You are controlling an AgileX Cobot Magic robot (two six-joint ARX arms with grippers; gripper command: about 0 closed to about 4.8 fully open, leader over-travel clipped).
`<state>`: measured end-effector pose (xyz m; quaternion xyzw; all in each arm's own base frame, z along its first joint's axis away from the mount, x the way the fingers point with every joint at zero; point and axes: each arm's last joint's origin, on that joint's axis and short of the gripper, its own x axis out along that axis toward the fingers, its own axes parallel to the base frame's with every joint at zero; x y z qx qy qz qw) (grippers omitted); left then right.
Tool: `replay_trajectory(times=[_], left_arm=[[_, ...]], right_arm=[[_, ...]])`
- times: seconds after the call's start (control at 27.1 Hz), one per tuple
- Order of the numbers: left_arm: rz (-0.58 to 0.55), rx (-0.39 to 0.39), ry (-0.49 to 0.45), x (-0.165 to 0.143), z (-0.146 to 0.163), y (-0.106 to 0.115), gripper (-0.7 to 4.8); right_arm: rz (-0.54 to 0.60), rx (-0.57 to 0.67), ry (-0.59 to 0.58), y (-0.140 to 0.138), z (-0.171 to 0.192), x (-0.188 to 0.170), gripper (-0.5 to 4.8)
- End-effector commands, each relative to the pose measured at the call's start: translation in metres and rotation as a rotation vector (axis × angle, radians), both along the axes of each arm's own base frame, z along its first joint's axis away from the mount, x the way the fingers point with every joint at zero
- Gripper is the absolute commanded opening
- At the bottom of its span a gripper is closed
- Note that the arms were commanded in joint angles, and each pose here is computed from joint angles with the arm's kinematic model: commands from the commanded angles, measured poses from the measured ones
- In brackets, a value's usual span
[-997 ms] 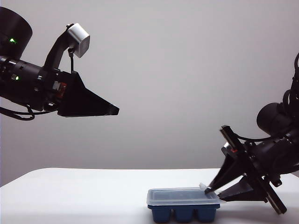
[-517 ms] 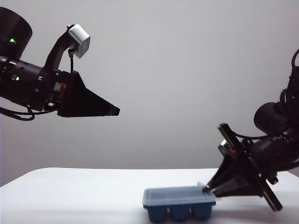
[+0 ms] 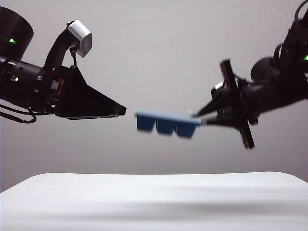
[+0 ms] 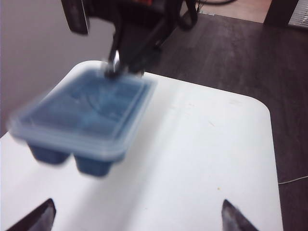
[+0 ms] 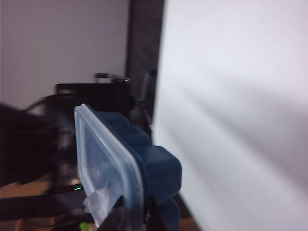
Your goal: Pick up the ice cube tray, remove its lid, and then place both the tray and the lid back on the table.
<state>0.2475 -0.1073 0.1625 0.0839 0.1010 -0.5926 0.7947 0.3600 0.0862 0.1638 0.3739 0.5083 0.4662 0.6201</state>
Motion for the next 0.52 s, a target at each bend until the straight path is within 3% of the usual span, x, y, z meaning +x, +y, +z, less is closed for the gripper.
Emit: replay_trajectory(times=[0.04, 0.26, 0.52], left_arm=[[0.012, -0.011, -0.049, 0.002, 0.005, -0.001, 4.79], [0.015, -0.043, -0.115, 0.004, 0.011, -0.001, 4.79], [0.001, -0.079, -0.089, 0.004, 0.014, -0.002, 4.79]], right_arm=[[0.079, 0.094, 0.0, 0.008, 0.02, -0.007, -0.01], [0.149, 0.111, -0.005, 0.028, 0.026, -0.015, -0.01], [0.207, 0.09, -0.01, 0.053, 0.025, -0.024, -0.01]])
